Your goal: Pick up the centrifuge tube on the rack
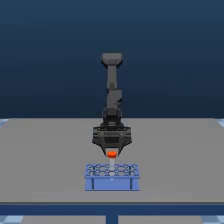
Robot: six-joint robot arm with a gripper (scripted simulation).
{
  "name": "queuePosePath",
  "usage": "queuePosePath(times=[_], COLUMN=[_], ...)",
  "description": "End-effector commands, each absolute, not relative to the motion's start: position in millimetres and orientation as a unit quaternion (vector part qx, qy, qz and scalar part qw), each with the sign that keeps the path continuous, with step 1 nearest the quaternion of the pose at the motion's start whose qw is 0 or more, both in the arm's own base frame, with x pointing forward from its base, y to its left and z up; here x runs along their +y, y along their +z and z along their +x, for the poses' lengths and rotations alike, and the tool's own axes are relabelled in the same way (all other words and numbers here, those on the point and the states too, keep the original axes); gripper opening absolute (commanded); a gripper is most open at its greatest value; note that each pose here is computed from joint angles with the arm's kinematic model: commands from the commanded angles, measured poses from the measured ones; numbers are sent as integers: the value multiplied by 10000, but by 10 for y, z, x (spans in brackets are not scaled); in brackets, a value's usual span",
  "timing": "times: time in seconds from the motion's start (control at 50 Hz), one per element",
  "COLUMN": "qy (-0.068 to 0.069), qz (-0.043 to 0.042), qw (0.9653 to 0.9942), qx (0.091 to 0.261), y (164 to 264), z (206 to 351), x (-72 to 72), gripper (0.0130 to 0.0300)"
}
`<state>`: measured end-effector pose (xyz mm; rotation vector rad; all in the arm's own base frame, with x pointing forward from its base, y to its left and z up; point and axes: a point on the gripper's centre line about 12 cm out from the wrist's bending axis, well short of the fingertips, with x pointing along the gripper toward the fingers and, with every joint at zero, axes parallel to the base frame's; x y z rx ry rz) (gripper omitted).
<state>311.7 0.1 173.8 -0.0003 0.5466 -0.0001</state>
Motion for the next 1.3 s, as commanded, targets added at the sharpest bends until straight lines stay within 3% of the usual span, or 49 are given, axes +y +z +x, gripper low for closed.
queuePosePath(times=[0.02, 0.16, 0.46, 0.48, 1.02, 1.3], qy=[-1, -1, -1, -1, -2, -2], qz=[0, 0, 0, 0, -1, -1], qw=[9659, 9659, 9659, 9659, 9656, 9656], qx=[2588, 2588, 2588, 2588, 2601, 2601], y=[1702, 1651, 1637, 1637, 1641, 1769], z=[3129, 3129, 3129, 3129, 3127, 3127], x=[0, 0, 0, 0, 0, 0], gripper=[300, 300, 300, 130, 130, 130])
